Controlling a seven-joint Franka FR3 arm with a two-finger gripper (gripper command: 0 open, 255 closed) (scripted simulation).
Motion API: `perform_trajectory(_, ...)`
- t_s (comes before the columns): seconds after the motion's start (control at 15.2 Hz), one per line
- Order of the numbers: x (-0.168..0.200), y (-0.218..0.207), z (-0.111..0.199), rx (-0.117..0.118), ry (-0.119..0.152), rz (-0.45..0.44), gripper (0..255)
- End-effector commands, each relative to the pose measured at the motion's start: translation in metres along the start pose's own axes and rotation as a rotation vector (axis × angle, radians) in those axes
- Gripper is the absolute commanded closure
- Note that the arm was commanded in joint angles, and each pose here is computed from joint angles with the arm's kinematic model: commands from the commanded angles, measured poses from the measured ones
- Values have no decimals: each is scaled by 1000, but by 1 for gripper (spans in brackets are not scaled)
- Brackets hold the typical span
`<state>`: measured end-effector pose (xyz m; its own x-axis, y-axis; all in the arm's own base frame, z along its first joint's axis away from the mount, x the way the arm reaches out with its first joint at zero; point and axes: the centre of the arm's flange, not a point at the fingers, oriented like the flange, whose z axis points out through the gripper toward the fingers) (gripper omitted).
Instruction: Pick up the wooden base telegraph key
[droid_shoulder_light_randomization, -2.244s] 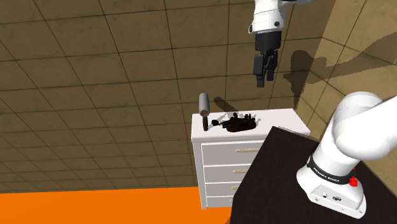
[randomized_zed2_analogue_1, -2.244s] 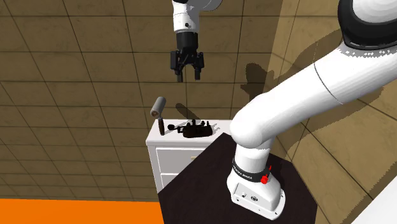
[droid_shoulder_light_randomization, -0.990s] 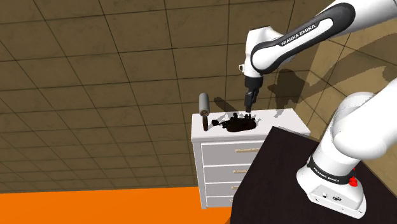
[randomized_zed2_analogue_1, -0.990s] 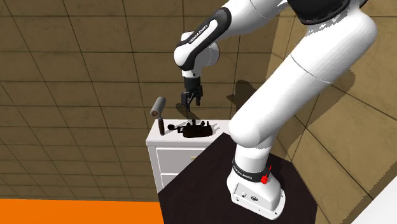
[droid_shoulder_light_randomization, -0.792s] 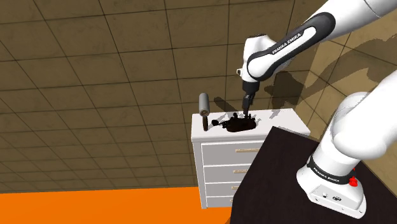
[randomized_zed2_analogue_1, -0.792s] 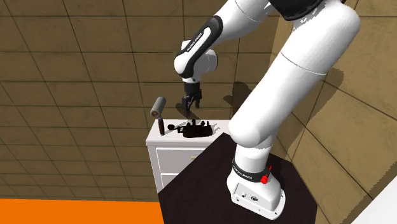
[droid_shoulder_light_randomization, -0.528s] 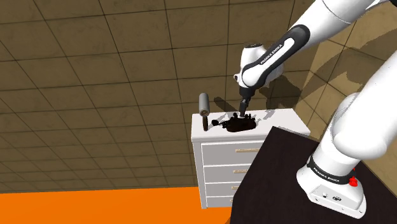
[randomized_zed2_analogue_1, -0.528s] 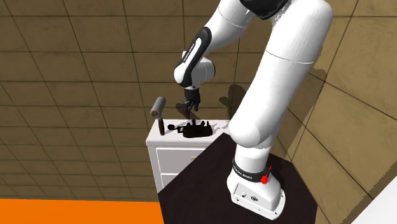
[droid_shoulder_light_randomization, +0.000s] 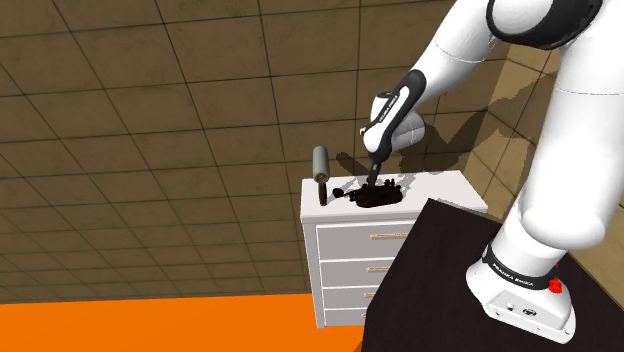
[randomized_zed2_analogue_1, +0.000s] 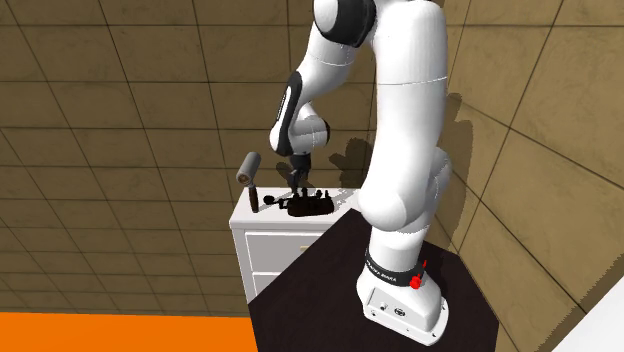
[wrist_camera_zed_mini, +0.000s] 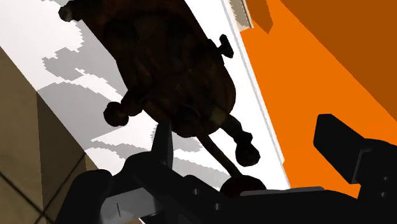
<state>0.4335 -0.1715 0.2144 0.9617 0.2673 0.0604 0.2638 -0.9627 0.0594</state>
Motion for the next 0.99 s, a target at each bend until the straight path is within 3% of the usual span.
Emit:
perform_trajectory(0.0,10,10,17,-17,16,-21,0)
perform_trajectory(0.26,27,32,51,-46,43,-55,0)
perform_trajectory(0.86,24,29,91,-46,43,-55,0)
perform_trajectory(0.92,24,31,91,-46,43,-55,255)
